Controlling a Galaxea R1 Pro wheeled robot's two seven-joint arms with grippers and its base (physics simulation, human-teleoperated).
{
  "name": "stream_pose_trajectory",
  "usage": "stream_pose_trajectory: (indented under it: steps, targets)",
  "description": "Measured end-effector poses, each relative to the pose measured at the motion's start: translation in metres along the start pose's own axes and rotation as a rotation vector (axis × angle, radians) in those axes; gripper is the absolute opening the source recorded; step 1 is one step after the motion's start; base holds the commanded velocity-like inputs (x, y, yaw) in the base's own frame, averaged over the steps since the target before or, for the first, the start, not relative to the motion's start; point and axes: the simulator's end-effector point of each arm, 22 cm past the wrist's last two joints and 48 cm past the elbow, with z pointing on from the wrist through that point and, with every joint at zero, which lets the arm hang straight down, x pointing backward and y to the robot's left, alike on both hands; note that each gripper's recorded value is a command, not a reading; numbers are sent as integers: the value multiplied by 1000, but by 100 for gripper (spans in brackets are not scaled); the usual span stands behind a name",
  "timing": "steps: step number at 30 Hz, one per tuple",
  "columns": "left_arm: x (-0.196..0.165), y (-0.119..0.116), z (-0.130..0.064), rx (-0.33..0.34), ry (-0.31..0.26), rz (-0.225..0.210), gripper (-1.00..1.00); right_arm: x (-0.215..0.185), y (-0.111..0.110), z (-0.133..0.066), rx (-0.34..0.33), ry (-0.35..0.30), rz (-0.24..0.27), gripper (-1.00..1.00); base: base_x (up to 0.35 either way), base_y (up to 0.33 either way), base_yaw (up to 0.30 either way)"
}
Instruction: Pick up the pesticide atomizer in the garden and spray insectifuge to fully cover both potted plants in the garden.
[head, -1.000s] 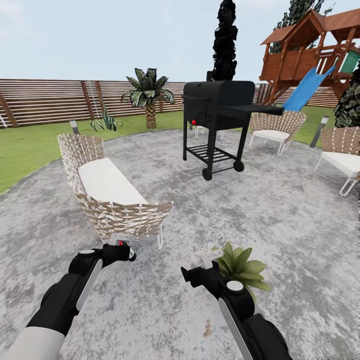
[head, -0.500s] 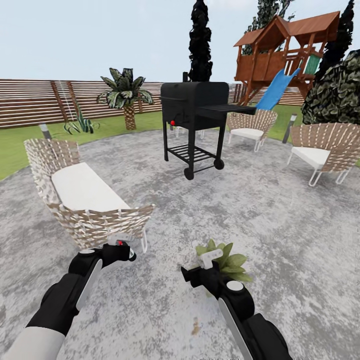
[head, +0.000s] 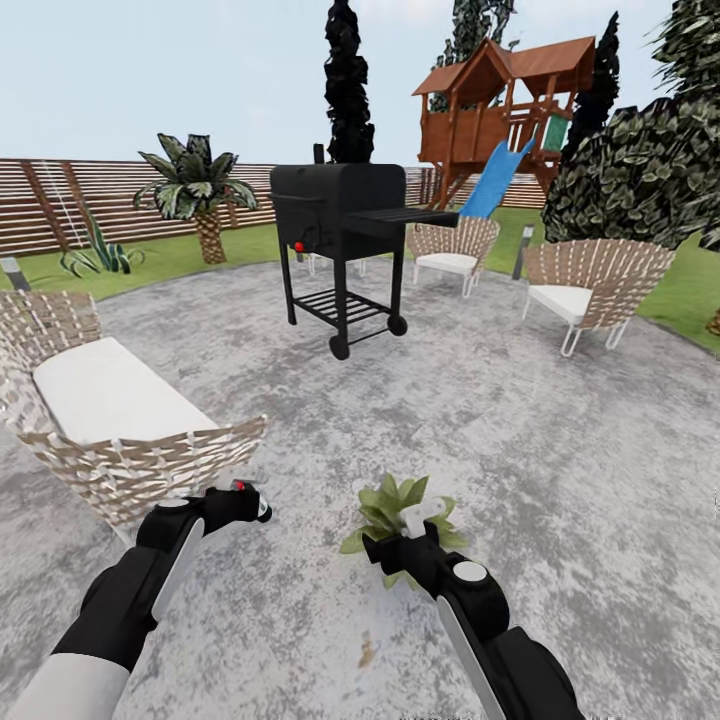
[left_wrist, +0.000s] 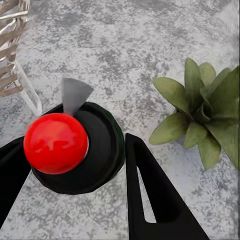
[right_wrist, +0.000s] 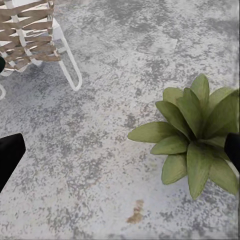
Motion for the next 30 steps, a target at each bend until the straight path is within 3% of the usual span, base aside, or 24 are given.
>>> stream_pose_trajectory:
  steps: [9, 23, 30]
  targets:
    - [0, 0, 0, 0, 0, -1, -100, 0, -1, 0, 1, -1, 0, 100, 0, 192, -215]
    - [0, 0, 0, 1, 0, -1, -100, -3, -2, -1, 3, -9, 0, 100, 0, 21, -11]
    - [0, 0, 0, 1, 1, -2, -100, -3, -1, -1, 2, -8, 1, 100, 0, 217, -69]
